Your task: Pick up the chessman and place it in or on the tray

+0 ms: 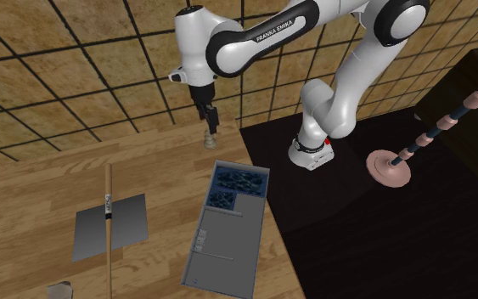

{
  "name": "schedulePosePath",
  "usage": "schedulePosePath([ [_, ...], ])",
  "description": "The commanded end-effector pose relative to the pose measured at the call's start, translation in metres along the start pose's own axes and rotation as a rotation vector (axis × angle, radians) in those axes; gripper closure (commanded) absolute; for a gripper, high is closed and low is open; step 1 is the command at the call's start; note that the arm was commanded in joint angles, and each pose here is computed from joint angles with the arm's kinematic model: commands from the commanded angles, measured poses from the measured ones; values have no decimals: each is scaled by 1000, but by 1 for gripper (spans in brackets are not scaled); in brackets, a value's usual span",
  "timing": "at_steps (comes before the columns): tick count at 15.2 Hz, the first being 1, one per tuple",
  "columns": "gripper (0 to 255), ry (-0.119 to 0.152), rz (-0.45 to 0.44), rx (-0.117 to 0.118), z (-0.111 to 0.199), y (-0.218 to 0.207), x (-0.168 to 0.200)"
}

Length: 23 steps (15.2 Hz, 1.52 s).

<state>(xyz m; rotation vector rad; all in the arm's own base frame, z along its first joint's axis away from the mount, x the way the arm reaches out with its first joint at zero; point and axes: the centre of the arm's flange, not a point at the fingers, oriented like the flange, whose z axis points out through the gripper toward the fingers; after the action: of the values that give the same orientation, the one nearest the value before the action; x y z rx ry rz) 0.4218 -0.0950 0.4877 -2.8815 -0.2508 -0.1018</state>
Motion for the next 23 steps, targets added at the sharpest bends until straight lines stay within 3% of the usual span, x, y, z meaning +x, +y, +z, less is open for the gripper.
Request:
schedulePosePath([
  [1,0,5,2,12,13,6,1],
  [7,0,5,2,12,42,5,1],
  [14,0,5,2,12,42,5,1],
  [15,255,5,2,12,42,5,1],
  [23,255,5,2,12,42,5,1],
])
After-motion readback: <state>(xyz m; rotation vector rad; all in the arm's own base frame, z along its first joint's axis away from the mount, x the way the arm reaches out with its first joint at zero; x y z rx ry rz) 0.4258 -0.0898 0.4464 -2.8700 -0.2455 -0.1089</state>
